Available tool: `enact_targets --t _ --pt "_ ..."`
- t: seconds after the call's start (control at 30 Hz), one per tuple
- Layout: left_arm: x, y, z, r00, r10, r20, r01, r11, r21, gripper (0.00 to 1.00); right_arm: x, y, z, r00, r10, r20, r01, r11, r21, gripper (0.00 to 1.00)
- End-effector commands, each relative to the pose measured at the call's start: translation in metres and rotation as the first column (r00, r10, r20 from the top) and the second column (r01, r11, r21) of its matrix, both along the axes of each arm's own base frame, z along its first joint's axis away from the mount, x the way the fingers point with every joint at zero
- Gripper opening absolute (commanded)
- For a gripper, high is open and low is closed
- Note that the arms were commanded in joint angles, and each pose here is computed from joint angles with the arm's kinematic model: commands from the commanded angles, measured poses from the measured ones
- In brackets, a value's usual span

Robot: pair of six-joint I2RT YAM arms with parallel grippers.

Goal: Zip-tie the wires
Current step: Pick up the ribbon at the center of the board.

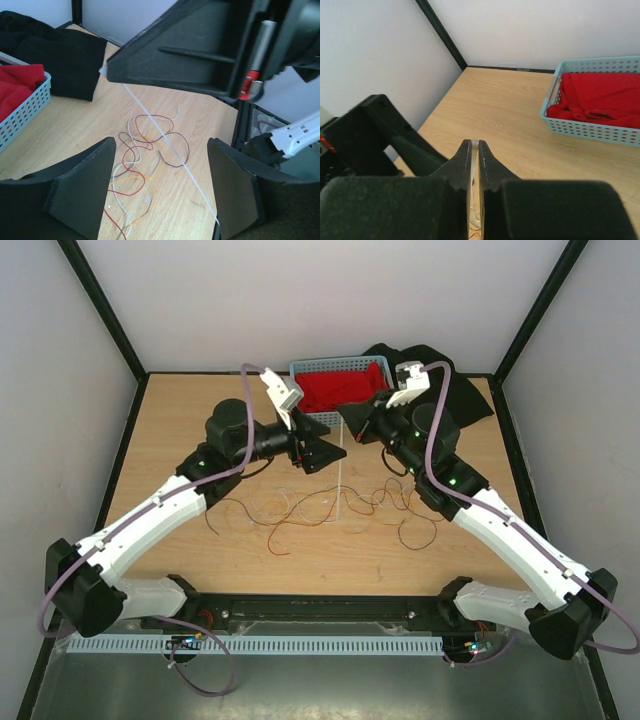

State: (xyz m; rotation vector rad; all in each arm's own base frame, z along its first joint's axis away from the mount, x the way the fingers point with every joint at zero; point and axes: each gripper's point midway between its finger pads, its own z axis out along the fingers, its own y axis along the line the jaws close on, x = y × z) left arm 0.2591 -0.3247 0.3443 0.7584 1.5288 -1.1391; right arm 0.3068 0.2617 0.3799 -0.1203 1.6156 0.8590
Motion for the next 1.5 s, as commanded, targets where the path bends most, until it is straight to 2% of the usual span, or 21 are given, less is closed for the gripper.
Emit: enact_targets --t 0.0,0.13,0.17,0.37,0.43,0.6,0.67,0.7,0.9,1.07,1.27,1.47 --pt "0.019 -0.010 0.014 0.991 0.095 0.098 -0.093 0.995 -0.016 0.73 -0.015 -0.001 0.020 0.999 0.034 0.021 -0.036 0.993 0.116 0.00" --pt "0.023 -0.019 0.007 0.989 0.108 0.102 -0.108 0.994 -0.003 0.62 -0.019 -0.002 0.020 0.999 0.039 0.016 -0.041 0.989 0.141 0.00" --pt "0.023 -0.022 0.005 0.989 0.104 0.106 -0.104 0.995 0.000 0.57 -0.020 -0.002 0.020 0.999 0.041 0.016 -0.043 0.988 0.147 0.01" --pt "0.020 -0.027 0.002 0.988 0.085 0.126 -0.087 0.996 0.012 0.00 -0.019 -0.010 0.016 1.000 0.008 0.017 -0.010 0.989 0.147 0.03" --pt "0.020 -0.023 0.002 0.985 0.100 0.138 -0.103 0.995 0.014 0.00 -0.018 -0.013 0.015 1.000 -0.012 0.021 0.009 0.990 0.141 0.08" --pt "0.022 -0.003 -0.003 0.962 0.178 0.206 -0.191 0.981 0.042 0.00 -0.022 -0.027 0.017 0.998 -0.053 0.046 0.047 0.992 0.117 0.57" --pt "0.022 0.006 -0.002 0.948 0.203 0.245 -0.222 0.973 0.057 0.00 -0.027 -0.035 0.022 0.995 -0.065 0.076 0.056 0.992 0.109 0.70" --pt "0.023 0.011 -0.002 0.941 0.215 0.262 -0.241 0.968 0.068 0.00 -0.030 -0.038 0.025 0.993 -0.069 0.092 0.059 0.993 0.107 0.72" --pt "0.019 0.026 0.003 0.913 0.237 0.333 -0.287 0.952 0.109 0.00 -0.051 -0.059 0.041 0.977 -0.086 0.194 0.065 0.992 0.111 0.76" --pt "0.017 0.033 0.005 0.877 0.251 0.409 -0.335 0.930 0.148 0.00 -0.069 -0.039 0.045 0.953 0.064 0.296 -0.094 0.991 0.090 0.76" --pt "0.012 0.040 0.012 0.846 0.269 0.461 -0.377 0.913 0.157 0.00 -0.081 -0.001 0.045 0.916 0.258 0.307 -0.302 0.948 0.104 0.74" --pt "-0.002 0.031 0.018 0.885 0.233 0.403 -0.302 0.946 0.116 0.00 -0.082 0.026 0.041 0.882 0.368 0.294 -0.422 0.895 0.144 0.72"
